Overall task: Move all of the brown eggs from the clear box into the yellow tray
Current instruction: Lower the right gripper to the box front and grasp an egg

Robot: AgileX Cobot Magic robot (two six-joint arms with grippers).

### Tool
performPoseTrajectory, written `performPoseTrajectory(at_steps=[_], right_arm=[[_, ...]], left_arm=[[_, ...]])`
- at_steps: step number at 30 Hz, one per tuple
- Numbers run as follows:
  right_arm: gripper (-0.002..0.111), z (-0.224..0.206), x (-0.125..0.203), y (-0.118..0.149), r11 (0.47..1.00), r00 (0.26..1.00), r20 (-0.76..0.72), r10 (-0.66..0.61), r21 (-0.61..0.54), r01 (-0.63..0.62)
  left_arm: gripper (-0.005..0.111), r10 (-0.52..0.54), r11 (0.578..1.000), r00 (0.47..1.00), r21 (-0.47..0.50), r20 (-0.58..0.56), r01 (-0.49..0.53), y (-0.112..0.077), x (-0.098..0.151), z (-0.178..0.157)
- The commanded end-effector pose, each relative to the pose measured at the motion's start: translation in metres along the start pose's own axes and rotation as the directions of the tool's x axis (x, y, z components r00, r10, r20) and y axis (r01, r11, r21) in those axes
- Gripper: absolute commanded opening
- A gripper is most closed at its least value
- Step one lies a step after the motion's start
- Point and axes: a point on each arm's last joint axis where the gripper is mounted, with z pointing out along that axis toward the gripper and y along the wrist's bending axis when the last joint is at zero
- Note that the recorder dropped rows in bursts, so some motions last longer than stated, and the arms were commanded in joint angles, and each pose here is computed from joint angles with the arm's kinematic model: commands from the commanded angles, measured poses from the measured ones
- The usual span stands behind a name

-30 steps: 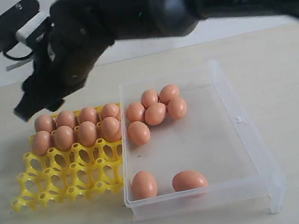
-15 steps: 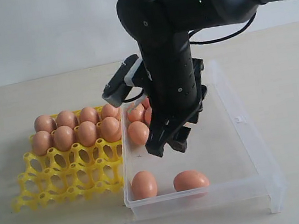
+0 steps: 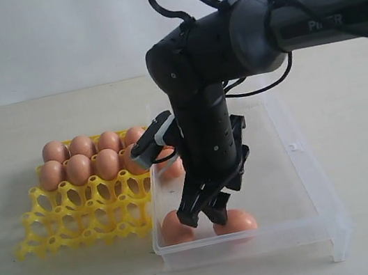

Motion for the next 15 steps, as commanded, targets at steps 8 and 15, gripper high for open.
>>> performPoseTrajectory(at_steps=[8,15], right_arm=[[0.056,0.019,0.001,0.004,0.996,0.996,-0.080,-0.051,-0.078,0.045],[0.056,0.024,0.000,0.005,0.995,0.994,-0.090,-0.055,-0.087,0.047]], left_arm=[[0.000,-0.004,1.000,1.000,0.002,0.017,0.004,0.000,-0.002,-0.001],[0.000,-0.004,1.000,1.000,0.002,0.017,0.004,0.000,-0.002,-0.001]])
